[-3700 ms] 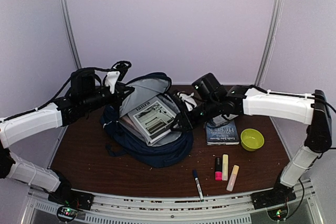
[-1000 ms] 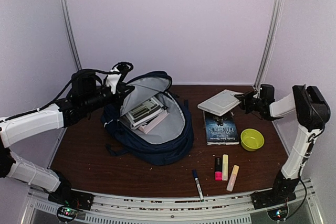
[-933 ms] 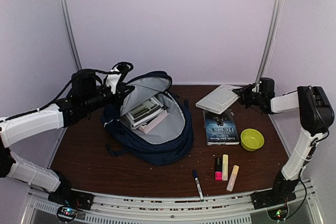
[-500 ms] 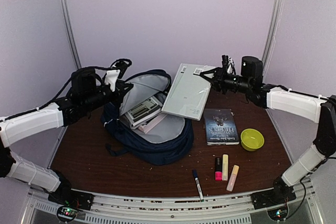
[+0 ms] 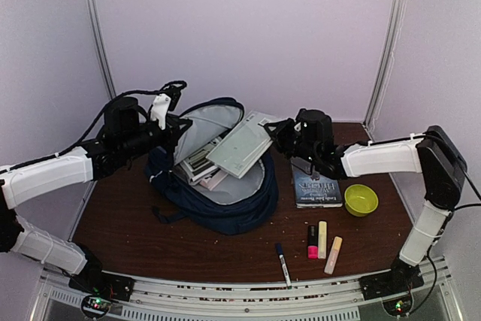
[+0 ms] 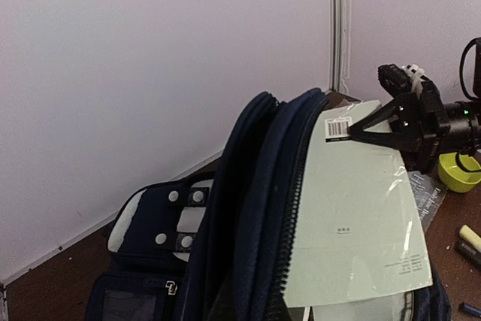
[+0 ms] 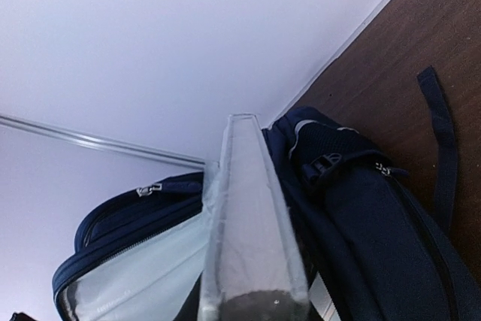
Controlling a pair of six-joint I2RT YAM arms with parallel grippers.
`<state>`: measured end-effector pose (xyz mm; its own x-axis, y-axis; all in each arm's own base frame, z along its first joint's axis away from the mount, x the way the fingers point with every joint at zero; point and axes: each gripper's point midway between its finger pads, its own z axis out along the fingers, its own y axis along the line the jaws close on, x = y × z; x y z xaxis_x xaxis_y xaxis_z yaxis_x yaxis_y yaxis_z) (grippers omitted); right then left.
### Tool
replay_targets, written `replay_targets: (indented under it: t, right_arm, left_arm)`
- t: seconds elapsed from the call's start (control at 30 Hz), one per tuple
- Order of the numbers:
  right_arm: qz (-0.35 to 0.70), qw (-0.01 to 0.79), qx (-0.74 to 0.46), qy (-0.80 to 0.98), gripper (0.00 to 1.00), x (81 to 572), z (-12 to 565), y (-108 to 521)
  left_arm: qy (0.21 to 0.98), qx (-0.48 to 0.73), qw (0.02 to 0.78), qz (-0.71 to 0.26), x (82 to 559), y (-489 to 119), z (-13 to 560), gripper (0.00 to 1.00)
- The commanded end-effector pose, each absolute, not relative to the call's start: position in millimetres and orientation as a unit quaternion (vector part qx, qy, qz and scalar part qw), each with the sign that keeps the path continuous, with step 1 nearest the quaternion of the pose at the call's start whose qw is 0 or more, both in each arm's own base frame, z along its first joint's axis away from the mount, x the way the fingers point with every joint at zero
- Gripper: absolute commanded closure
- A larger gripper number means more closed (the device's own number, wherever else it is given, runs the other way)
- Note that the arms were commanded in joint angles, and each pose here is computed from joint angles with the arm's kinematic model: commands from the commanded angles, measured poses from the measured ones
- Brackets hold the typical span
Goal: Pack the student bag
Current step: Place the book in the largest pocket of the bag.
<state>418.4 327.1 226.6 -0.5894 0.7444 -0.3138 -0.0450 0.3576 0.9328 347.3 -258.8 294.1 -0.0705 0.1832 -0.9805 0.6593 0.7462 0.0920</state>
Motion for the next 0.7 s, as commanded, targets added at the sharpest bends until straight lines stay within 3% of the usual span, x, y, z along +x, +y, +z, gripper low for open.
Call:
replay_targets:
  t: [0.0, 0.13, 0.27, 0.67]
  right_arm:
    - [0.564, 0.470, 0.317, 0.601, 1.00, 449, 298, 314]
    - [0.520, 0.508, 0.344, 0.594, 1.00, 452, 293, 310]
    - [0.473, 0.539, 0.328, 0.615, 0.85, 451, 289, 322]
    - [0.400, 0.495, 0.128, 0.761, 0.50, 406, 229, 371]
  left_arm:
    - [0.599, 0.291, 0.698, -0.264, 328, -269, 387, 1.00]
    - [0.590, 0.306, 0.691, -0.284, 323, -277, 388, 1.00]
    - [0.597, 0.280, 0.695, -0.286, 332, -274, 394, 1.00]
    - [0.651, 0.221, 0.691, -0.221, 369, -259, 386, 1.00]
